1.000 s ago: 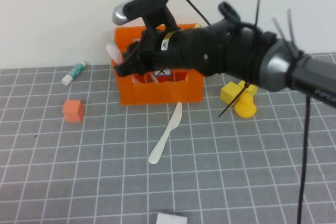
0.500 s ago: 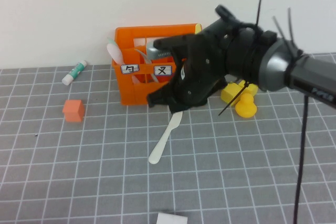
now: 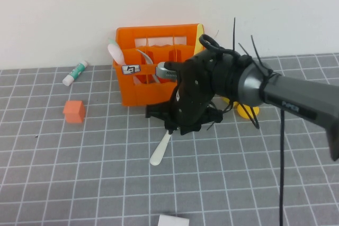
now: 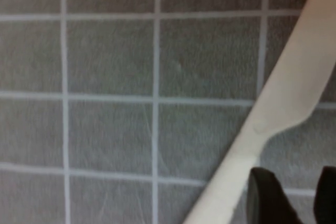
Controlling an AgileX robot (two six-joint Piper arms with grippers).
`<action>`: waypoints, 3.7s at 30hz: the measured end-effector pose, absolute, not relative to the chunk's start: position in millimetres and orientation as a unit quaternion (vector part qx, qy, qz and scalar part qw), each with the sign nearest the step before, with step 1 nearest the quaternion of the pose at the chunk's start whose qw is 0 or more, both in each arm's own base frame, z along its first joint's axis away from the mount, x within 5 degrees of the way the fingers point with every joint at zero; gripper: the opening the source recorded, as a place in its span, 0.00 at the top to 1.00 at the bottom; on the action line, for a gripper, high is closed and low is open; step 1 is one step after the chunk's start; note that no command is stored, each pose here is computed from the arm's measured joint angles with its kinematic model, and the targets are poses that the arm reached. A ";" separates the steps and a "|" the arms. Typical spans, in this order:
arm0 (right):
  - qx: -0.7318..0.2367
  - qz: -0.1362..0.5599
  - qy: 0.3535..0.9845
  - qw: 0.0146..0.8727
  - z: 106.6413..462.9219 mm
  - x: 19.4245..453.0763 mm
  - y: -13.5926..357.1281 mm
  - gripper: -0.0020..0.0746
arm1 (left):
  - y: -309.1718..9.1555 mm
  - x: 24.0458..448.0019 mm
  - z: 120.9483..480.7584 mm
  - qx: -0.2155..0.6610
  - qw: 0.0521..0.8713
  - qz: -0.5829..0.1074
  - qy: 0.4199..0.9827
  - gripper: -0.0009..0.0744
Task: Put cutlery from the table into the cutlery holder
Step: Pick up the knife, then place the knife on the box
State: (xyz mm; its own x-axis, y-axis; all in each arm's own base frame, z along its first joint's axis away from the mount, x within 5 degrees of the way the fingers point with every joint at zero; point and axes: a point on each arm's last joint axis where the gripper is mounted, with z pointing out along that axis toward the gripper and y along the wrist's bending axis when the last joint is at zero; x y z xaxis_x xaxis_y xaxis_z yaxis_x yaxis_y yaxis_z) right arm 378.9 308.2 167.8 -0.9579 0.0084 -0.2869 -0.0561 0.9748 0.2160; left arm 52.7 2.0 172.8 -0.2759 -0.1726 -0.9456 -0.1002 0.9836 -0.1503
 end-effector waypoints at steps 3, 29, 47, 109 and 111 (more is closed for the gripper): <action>-0.006 0.109 0.984 0.139 163.6 382.6 312.5 0.70 | 2.0 52.7 172.8 -0.085 0.596 -0.030 0.798 0.99; -0.099 0.039 0.992 0.072 151.1 384.4 342.8 0.77 | 2.0 52.7 172.8 -0.087 0.596 -0.031 0.798 0.99; -0.373 0.047 0.924 0.066 175.4 342.4 375.6 0.82 | 2.0 52.7 172.8 -0.087 0.596 -0.031 0.798 0.99; -0.199 0.183 0.666 0.695 266.5 377.0 253.2 0.82 | 2.0 52.7 172.8 -0.087 0.596 -0.031 0.798 0.99; -0.198 0.177 0.673 0.690 258.7 381.5 250.6 0.82 | 2.0 52.7 172.8 -0.087 0.596 -0.031 0.798 0.99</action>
State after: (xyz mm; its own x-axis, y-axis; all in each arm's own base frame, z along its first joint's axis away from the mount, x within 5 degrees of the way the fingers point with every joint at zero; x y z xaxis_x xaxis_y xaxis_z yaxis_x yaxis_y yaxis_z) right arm 381.5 250.6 258.7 0.0308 -0.0224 -0.9993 -0.5115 0.8585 -0.0350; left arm 52.7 2.0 172.8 -0.2755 -0.1760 -0.9451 -0.1011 0.9830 -0.1536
